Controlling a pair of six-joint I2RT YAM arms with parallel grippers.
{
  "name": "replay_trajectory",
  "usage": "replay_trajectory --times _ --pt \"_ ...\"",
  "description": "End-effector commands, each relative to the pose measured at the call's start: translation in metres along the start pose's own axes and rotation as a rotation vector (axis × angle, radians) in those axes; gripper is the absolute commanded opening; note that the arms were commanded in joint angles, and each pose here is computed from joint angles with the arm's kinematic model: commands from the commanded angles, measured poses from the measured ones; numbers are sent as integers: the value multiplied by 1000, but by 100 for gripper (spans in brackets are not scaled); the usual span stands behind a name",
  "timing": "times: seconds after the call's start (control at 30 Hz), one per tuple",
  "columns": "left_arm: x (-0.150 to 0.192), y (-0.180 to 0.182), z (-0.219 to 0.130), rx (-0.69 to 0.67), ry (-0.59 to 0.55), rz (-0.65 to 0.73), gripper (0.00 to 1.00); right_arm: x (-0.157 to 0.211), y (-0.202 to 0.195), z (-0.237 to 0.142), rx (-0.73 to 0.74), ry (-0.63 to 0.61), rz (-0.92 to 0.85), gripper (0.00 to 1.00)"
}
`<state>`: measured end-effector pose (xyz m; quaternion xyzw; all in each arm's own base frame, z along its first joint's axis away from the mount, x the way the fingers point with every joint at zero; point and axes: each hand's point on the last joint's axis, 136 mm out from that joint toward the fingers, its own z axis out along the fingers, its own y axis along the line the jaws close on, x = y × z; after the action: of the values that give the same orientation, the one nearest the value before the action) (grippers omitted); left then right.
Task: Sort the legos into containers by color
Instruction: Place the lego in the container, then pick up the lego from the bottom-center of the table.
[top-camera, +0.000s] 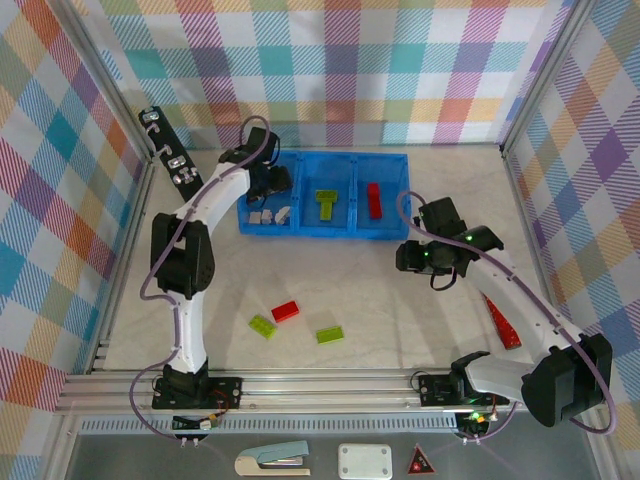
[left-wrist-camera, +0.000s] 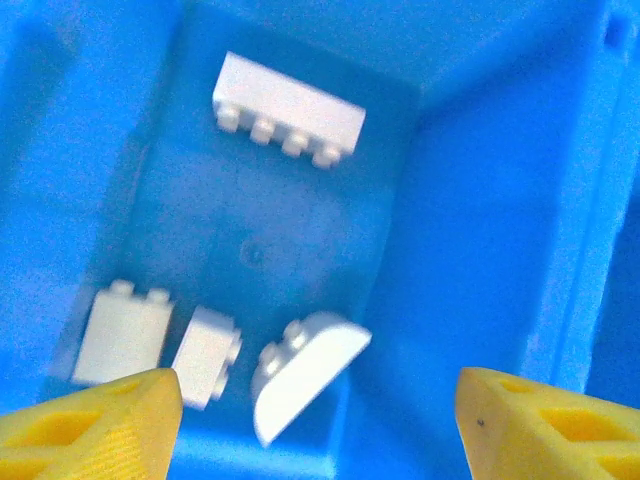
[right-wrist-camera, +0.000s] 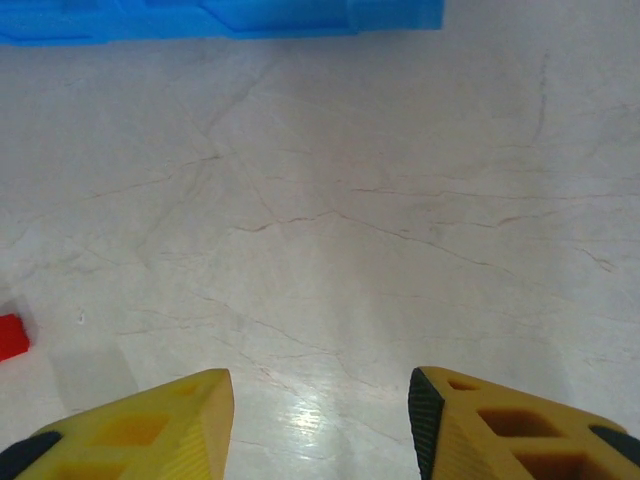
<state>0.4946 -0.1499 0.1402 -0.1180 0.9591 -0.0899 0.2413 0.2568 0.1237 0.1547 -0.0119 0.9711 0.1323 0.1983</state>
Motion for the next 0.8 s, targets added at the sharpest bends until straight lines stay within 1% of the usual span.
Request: replay_trajectory --times 0.0,0.2,0.3,0.4,0.53,0.6,0.77 --pt "25 6 -34 15 63 140 72 2 21 2 -114 -12 -82 52" --pt "44 30 -67 19 90 177 72 15 52 12 -285 -35 -260 51" --pt "51 43 -75 17 98 184 72 25 67 19 -371 -45 -366 51" --pt "56 53 -81 16 105 186 72 35 82 23 -426 -50 -465 51" --pt "56 63 -89 21 95 187 72 50 106 26 -487 -60 -628 53" --pt "54 66 -93 33 87 195 73 60 118 28 -513 -65 -737 55" --pt "48 73 -94 65 45 189 73 79 146 35 -574 -41 -963 58"
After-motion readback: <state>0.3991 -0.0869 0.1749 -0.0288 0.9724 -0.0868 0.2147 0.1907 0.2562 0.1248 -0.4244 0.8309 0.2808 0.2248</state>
